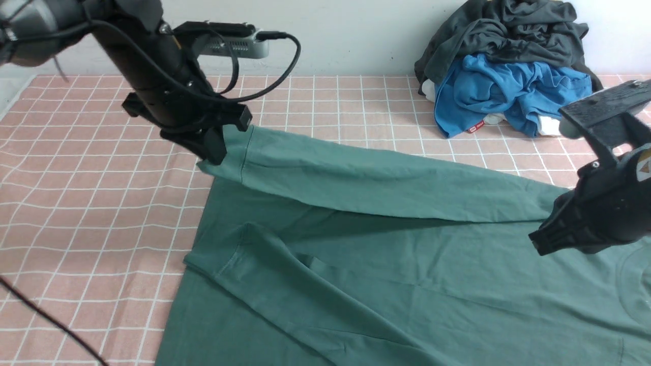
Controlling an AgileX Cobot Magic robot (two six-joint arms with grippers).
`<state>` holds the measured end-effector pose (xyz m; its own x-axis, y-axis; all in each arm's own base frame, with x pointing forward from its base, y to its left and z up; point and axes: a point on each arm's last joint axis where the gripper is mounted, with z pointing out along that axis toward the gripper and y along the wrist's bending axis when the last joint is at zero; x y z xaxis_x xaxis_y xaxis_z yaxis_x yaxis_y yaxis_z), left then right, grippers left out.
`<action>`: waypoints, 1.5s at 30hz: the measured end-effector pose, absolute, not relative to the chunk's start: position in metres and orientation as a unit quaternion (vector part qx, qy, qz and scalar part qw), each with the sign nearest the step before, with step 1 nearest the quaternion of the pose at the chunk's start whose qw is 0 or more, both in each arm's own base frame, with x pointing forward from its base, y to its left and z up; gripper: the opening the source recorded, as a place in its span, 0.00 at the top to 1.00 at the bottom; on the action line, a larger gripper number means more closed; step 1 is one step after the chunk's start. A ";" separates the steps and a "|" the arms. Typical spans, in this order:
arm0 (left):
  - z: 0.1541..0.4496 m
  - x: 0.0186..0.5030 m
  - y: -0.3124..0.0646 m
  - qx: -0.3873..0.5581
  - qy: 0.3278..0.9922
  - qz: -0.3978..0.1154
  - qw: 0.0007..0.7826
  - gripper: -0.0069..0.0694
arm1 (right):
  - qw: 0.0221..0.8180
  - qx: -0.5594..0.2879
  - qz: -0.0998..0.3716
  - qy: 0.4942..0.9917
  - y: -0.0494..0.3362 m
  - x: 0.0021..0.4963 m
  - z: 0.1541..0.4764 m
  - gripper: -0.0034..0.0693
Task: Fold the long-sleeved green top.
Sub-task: Use the left arm to drag and drop the cuff onto the cuff closest to the left arm, then use both arms simultaneously to clamp the lower edge of the clothing fabric
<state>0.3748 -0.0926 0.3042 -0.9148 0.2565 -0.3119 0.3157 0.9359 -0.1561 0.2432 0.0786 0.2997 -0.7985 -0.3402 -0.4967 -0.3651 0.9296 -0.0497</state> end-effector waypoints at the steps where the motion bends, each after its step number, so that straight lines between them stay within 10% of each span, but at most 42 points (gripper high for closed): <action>1: 0.303 0.362 -0.090 0.142 0.974 -0.104 0.142 0.88 | 0.262 -0.186 0.025 0.946 0.078 0.241 0.303 0.92; 15: 0.226 0.247 -0.070 0.083 0.984 -0.125 0.100 0.85 | 0.281 -0.185 0.062 0.940 0.080 0.229 0.316 0.92; 24: 0.216 0.235 -0.065 0.114 0.986 -0.102 0.067 0.49 | 0.204 -0.239 0.102 0.944 0.101 0.208 0.310 0.92; 33: 0.232 0.185 -0.110 0.344 0.933 -0.100 0.019 0.36 | 0.129 -0.375 0.127 0.909 0.144 0.157 0.307 0.92; 45: 0.160 0.115 -0.118 0.589 0.807 -0.035 -0.029 0.36 | 0.132 -0.407 0.124 0.895 0.137 0.126 0.304 0.92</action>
<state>0.1146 -0.1177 0.1597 -0.3041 0.9526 0.0054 0.9486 0.3033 -0.0908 0.1257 0.1369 0.3039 -0.6337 -0.6966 -0.3364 -0.7617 0.6377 0.1144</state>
